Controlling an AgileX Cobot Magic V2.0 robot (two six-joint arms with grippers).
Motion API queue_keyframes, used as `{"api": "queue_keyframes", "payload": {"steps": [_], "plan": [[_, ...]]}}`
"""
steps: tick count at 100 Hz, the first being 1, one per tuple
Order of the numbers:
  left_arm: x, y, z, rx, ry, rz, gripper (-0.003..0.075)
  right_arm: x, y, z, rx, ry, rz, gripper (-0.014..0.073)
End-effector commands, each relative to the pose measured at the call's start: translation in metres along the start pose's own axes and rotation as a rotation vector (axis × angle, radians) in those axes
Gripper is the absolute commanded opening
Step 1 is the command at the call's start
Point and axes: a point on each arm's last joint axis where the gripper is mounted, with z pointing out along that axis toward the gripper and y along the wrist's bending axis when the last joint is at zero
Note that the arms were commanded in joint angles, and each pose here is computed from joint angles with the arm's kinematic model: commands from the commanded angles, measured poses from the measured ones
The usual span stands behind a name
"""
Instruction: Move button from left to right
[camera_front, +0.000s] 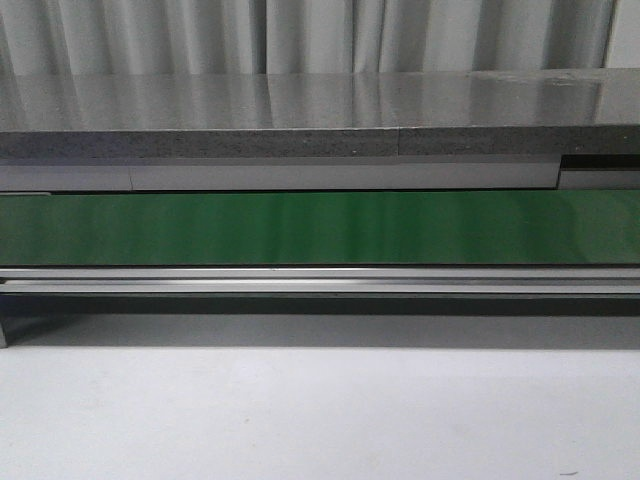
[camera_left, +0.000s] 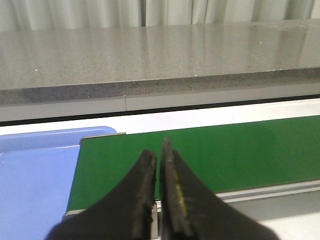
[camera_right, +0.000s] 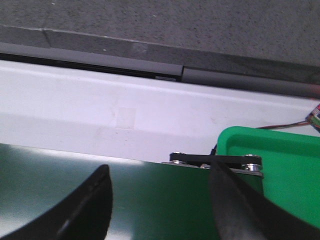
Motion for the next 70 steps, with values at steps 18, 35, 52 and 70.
{"api": "queue_keyframes", "payload": {"steps": [18, 35, 52, 70], "plan": [[-0.017, 0.003, -0.002, -0.025, -0.102, -0.014, 0.0005, 0.037, 0.022, -0.063, -0.008, -0.284, -0.041, 0.0402], [-0.017, 0.003, -0.002, -0.025, -0.102, -0.014, 0.0005, 0.079, 0.024, -0.092, 0.013, -0.379, -0.05, 0.0402], [-0.017, 0.003, -0.002, -0.025, -0.102, -0.014, 0.0005, 0.116, 0.025, -0.12, 0.022, -0.466, -0.055, 0.0402], [-0.017, 0.003, -0.002, -0.025, -0.102, -0.014, 0.0005, 0.148, 0.028, -0.137, 0.017, -0.513, -0.06, 0.0402]]}}
